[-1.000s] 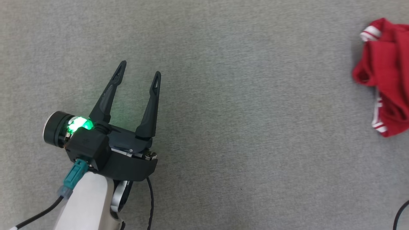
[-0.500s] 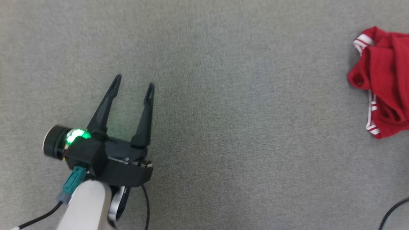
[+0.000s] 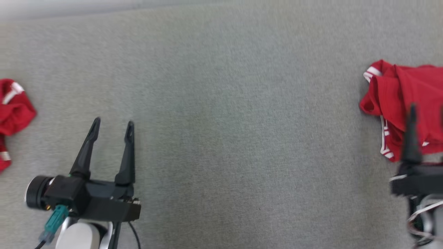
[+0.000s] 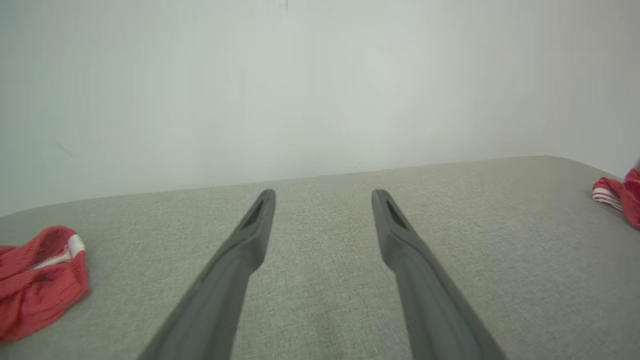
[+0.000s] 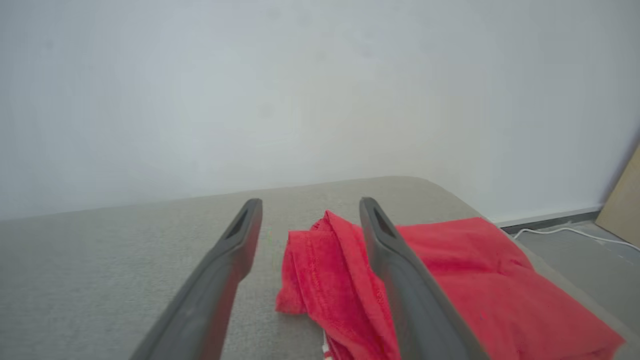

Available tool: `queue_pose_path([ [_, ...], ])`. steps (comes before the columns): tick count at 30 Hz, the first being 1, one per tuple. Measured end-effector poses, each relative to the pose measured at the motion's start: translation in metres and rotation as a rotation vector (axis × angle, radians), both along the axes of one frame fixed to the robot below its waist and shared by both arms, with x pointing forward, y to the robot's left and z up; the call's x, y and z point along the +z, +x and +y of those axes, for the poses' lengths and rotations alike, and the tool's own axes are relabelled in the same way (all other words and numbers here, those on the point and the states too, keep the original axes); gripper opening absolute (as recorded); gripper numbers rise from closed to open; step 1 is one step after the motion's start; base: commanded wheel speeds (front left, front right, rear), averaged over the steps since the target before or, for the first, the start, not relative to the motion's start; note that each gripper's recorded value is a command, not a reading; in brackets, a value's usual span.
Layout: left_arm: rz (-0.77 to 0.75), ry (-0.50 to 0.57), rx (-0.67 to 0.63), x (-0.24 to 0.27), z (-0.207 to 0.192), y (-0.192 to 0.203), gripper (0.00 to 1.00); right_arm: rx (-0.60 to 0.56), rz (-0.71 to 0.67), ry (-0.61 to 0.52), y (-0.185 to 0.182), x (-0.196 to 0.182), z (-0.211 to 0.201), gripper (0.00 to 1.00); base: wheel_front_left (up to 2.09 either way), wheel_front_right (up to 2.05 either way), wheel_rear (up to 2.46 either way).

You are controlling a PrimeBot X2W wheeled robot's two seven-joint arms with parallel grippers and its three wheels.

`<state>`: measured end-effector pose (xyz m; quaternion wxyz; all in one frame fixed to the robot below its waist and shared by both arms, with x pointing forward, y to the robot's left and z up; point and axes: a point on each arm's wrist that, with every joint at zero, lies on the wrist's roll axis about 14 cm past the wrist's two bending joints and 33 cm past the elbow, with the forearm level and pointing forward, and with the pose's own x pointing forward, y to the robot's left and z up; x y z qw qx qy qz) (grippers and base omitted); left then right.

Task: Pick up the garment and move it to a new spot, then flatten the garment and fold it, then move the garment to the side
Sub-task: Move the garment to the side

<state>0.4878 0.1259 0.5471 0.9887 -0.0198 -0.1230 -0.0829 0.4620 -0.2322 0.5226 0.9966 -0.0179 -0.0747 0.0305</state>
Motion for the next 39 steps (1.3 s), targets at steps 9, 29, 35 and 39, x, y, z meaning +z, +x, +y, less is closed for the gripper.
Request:
queue_pose_path([
  [9, 0.022, -0.006, 0.061, 0.002, 0.022, -0.031, 1.0, 0.147, 0.028, 0.066, -0.029, 0.003, 0.071, 1.0, 0.0, 0.0, 0.0],
  [29, 0.084, -0.015, 0.129, -0.004, 0.044, -0.094, 1.0, 0.266, 0.038, 0.083, -0.082, 0.015, 0.126, 1.0, 0.0, 0.0, 0.0],
  [35, 0.068, -0.016, 0.156, 0.003, 0.052, -0.098, 1.0, 0.296, 0.034, 0.074, -0.089, 0.018, 0.136, 1.0, 0.0, 0.0, 0.0],
  [39, 0.069, -0.018, 0.168, 0.002, 0.055, -0.097, 1.0, 0.297, 0.028, 0.07, -0.091, 0.02, 0.137, 1.0, 0.0, 0.0, 0.0],
])
